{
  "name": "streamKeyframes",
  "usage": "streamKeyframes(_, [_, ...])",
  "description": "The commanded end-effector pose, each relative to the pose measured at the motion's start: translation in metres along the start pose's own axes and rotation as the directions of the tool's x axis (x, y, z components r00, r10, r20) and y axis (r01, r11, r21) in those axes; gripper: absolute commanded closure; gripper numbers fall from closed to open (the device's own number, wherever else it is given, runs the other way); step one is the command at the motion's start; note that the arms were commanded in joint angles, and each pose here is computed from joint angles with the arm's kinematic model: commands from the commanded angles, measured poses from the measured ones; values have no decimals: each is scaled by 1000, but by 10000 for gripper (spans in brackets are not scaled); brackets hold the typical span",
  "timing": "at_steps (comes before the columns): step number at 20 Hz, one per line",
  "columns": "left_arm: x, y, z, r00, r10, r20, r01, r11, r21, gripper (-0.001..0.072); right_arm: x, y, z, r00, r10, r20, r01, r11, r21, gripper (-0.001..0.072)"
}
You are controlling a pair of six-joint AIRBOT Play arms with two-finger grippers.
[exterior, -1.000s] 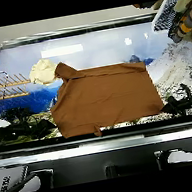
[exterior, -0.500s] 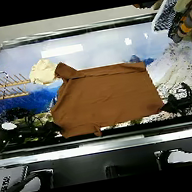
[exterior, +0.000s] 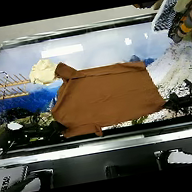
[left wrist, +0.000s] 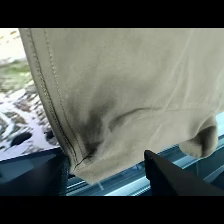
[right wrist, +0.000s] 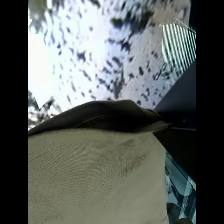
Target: Fold the clothes and pants, and hang the long-sleeved shirts on hangers.
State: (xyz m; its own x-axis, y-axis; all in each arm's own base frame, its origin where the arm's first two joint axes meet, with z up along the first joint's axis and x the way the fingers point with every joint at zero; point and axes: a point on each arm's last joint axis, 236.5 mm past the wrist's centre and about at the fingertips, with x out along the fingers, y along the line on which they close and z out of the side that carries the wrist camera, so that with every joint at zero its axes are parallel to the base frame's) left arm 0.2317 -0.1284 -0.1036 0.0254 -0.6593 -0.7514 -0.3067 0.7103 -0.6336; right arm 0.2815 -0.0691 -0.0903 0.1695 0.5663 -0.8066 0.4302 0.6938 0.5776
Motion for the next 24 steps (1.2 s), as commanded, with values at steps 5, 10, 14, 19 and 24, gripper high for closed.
streamKeyframes(5, [8,10,-11,1000,14,-20,-15,998,-60,279,-1,0,1,1000,-3,6,2,1000,11,682])
streamKeyframes(10, [10,14,-13,1000,18,-17,-19,997,-72,460,-1,0,2,1000,-5,11,5,1000,11,682])
streamKeyframes(14, [10,15,-6,1000,26,10,-25,997,-70,688,-1,3,1,1000,9,5,-9,1000,7,682])
streamKeyframes(19, [1,7,22,995,28,101,-24,999,-43,691,-2,63,25,974,203,103,-195,977,-82,684])
streamKeyframes(24, [-56,-61,95,958,-56,280,28,994,102,692,-16,147,59,950,192,247,-110,944,-310,685])
